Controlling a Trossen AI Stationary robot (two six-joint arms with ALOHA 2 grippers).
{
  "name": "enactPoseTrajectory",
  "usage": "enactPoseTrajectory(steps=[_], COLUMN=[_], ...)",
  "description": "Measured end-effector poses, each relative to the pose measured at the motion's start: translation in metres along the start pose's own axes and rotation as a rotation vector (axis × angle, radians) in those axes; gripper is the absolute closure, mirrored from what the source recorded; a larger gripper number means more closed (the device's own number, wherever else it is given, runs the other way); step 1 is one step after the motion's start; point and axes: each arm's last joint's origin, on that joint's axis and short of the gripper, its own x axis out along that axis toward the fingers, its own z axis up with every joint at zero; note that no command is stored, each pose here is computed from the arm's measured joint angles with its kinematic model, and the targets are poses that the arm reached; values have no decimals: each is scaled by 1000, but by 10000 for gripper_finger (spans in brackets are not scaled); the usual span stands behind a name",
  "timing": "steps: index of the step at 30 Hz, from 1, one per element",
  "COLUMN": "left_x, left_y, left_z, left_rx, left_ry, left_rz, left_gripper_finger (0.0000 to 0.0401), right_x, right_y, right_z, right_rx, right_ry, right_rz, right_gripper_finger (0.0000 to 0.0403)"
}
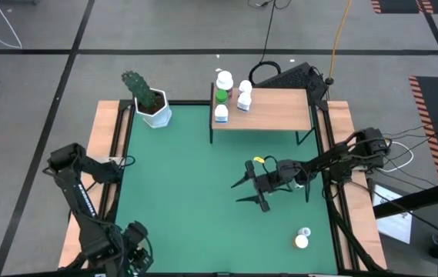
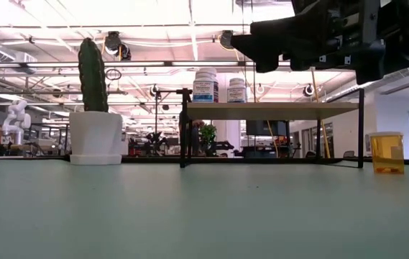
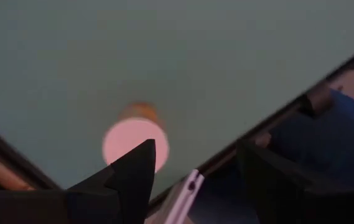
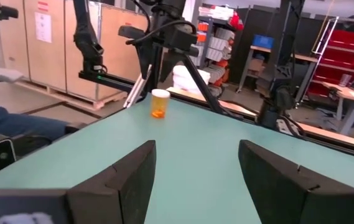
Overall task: Pick and place medicine bottles onto shelf by color
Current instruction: Put the orange pill bottle on the shelf, then put the bottom left orange pill bottle on the shelf
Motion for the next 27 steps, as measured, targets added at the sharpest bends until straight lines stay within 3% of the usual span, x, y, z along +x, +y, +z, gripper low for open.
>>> enactPoseTrajectory(steps=[11,21,27], left_x=[14,41,40], left_y=[11,25,21], left_z=[3,1,0], left_rx=[-92,-120,-110], left_ry=[-28,135,157], left_rz=[63,169,137], left_gripper_finger=[163,63,44], right_x=[-1,0,0], right_y=[-4,-3,-4], right_z=[0,0,0], right_rx=[0,0,4], right_ry=[1,1,-1], right_rz=[-13,-12,-13], right_gripper_finger=[181,181,181])
